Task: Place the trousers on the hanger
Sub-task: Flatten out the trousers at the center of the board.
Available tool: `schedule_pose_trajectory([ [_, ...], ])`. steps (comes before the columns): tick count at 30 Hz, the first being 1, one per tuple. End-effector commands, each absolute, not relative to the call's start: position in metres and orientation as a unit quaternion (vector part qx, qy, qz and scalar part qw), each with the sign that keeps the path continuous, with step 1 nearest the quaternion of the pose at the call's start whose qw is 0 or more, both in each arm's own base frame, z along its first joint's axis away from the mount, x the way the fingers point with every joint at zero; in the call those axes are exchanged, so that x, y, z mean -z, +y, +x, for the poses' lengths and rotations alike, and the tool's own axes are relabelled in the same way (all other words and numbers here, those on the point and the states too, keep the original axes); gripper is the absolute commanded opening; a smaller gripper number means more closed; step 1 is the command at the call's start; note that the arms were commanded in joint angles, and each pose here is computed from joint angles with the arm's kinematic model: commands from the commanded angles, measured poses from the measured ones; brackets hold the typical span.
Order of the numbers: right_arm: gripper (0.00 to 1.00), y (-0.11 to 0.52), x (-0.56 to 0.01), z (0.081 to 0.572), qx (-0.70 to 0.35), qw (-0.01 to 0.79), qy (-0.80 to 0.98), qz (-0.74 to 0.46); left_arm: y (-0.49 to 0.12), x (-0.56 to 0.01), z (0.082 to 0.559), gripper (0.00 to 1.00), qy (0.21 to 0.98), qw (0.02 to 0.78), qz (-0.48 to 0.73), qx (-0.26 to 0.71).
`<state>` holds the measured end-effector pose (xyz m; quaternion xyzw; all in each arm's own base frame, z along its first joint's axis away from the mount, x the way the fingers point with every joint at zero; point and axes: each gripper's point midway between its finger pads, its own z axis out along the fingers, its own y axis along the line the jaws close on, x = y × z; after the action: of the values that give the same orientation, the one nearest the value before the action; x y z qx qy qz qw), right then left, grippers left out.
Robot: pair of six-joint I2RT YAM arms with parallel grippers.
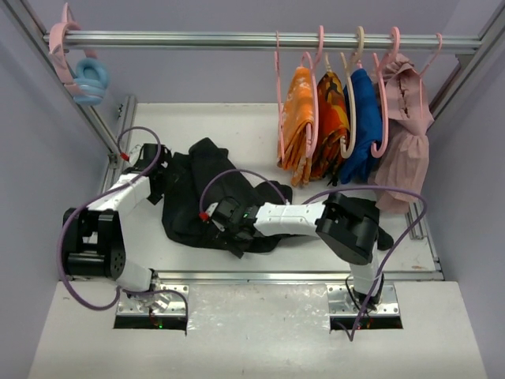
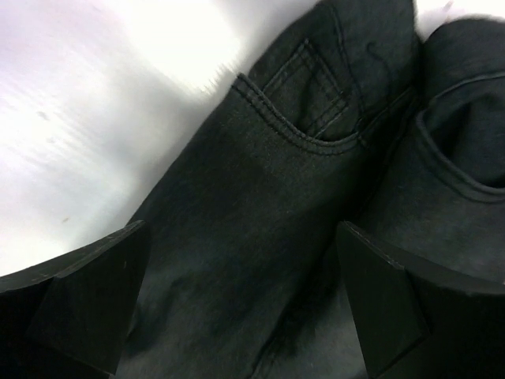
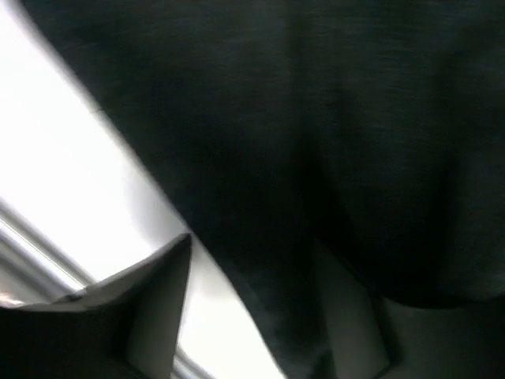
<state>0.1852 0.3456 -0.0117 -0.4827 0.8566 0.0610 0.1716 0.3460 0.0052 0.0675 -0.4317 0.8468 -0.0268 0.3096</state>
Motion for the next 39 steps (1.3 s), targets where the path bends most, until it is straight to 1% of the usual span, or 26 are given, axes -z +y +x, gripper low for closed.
schedule_pose_trajectory([
  [1, 0.24, 0.297, 0.025, 0.196, -0.016, 0.149, 0.872, -0.467, -0.006, -0.048, 0.369, 0.98, 0.855, 0.306, -0.413, 0.065],
  [3, 0.01, 0.289, 0.018, 0.187, -0.021, 0.143, 0.873, -0.466, -0.009, -0.038, 0.370, 0.92, 0.860, 0.298, -0.408, 0.069],
  [6, 0.00, 0.262, 0.012, 0.168, -0.020, 0.139, 0.879, -0.455, -0.013, -0.029, 0.373, 0.85, 0.864, 0.295, -0.401, 0.076],
  [7, 0.00, 0.253, 0.000, 0.165, -0.021, 0.153, 0.881, -0.447, -0.015, -0.027, 0.374, 0.77, 0.866, 0.293, -0.398, 0.081],
  [9, 0.00, 0.228, -0.023, 0.161, -0.021, 0.178, 0.888, -0.423, -0.020, -0.024, 0.378, 0.57, 0.868, 0.290, -0.391, 0.092],
  [11, 0.00, 0.210, -0.032, 0.156, -0.024, 0.177, 0.898, -0.401, -0.024, -0.025, 0.380, 0.40, 0.868, 0.295, -0.388, 0.097],
  [14, 0.00, 0.187, -0.058, 0.149, -0.039, 0.188, 0.906, -0.377, -0.032, -0.025, 0.382, 0.23, 0.869, 0.295, -0.383, 0.101],
  [15, 0.00, 0.181, -0.063, 0.148, -0.037, 0.190, 0.908, -0.372, -0.034, -0.024, 0.381, 0.22, 0.870, 0.295, -0.381, 0.101],
  [17, 0.00, 0.158, -0.073, 0.145, -0.009, 0.182, 0.916, -0.357, -0.040, -0.022, 0.377, 0.05, 0.875, 0.292, -0.373, 0.100],
  [18, 0.00, 0.150, -0.077, 0.144, 0.001, 0.182, 0.918, -0.353, -0.043, -0.021, 0.374, 0.02, 0.876, 0.290, -0.373, 0.100],
  [19, 0.01, 0.144, -0.081, 0.143, 0.007, 0.182, 0.919, -0.349, -0.046, -0.020, 0.369, 0.00, 0.876, 0.289, -0.373, 0.100],
  [21, 0.06, 0.140, -0.085, 0.143, 0.005, 0.184, 0.921, -0.344, -0.049, -0.019, 0.357, 0.01, 0.873, 0.291, -0.379, 0.096],
  [22, 0.09, 0.140, -0.086, 0.142, 0.004, 0.183, 0.921, -0.343, -0.048, -0.020, 0.352, 0.10, 0.869, 0.295, -0.386, 0.092],
  [23, 0.13, 0.140, -0.086, 0.142, 0.005, 0.182, 0.922, -0.343, -0.046, -0.022, 0.348, 0.27, 0.863, 0.302, -0.395, 0.088],
  [25, 0.24, 0.141, -0.085, 0.142, 0.005, 0.179, 0.922, -0.342, -0.039, -0.028, 0.348, 0.83, 0.854, 0.317, -0.406, 0.074],
  [26, 0.26, 0.141, -0.085, 0.142, 0.005, 0.179, 0.923, -0.342, -0.035, -0.033, 0.353, 0.98, 0.849, 0.326, -0.410, 0.070],
  [27, 0.29, 0.141, -0.085, 0.142, 0.005, 0.179, 0.923, -0.340, -0.033, -0.036, 0.356, 1.00, 0.849, 0.328, -0.409, 0.065],
  [29, 0.34, 0.140, -0.089, 0.142, 0.003, 0.189, 0.923, -0.336, -0.035, -0.042, 0.375, 1.00, 0.855, 0.334, -0.392, 0.063],
  [30, 0.37, 0.140, -0.090, 0.143, 0.002, 0.191, 0.922, -0.336, -0.035, -0.041, 0.377, 1.00, 0.856, 0.334, -0.390, 0.063],
  [32, 0.40, 0.141, -0.097, 0.144, -0.006, 0.207, 0.921, -0.331, -0.040, -0.032, 0.395, 0.99, 0.862, 0.324, -0.383, 0.065],
  [33, 0.41, 0.141, -0.098, 0.144, -0.009, 0.210, 0.920, -0.330, -0.042, -0.027, 0.398, 0.96, 0.865, 0.317, -0.383, 0.065],
  [35, 0.43, 0.140, -0.099, 0.142, -0.013, 0.212, 0.919, -0.332, -0.049, -0.007, 0.402, 0.67, 0.876, 0.289, -0.379, 0.068],
  [36, 0.44, 0.140, -0.100, 0.143, -0.016, 0.216, 0.919, -0.330, -0.053, 0.001, 0.400, 0.56, 0.879, 0.280, -0.380, 0.070],
  [37, 0.45, 0.141, -0.101, 0.143, -0.019, 0.219, 0.918, -0.330, -0.055, 0.007, 0.399, 0.47, 0.880, 0.275, -0.380, 0.071],
  [38, 0.47, 0.141, -0.102, 0.143, -0.020, 0.220, 0.917, -0.331, -0.056, 0.010, 0.397, 0.41, 0.881, 0.274, -0.379, 0.071],
  [39, 0.50, 0.141, -0.103, 0.143, -0.019, 0.223, 0.917, -0.331, -0.057, 0.012, 0.396, 0.33, 0.880, 0.274, -0.381, 0.072],
])
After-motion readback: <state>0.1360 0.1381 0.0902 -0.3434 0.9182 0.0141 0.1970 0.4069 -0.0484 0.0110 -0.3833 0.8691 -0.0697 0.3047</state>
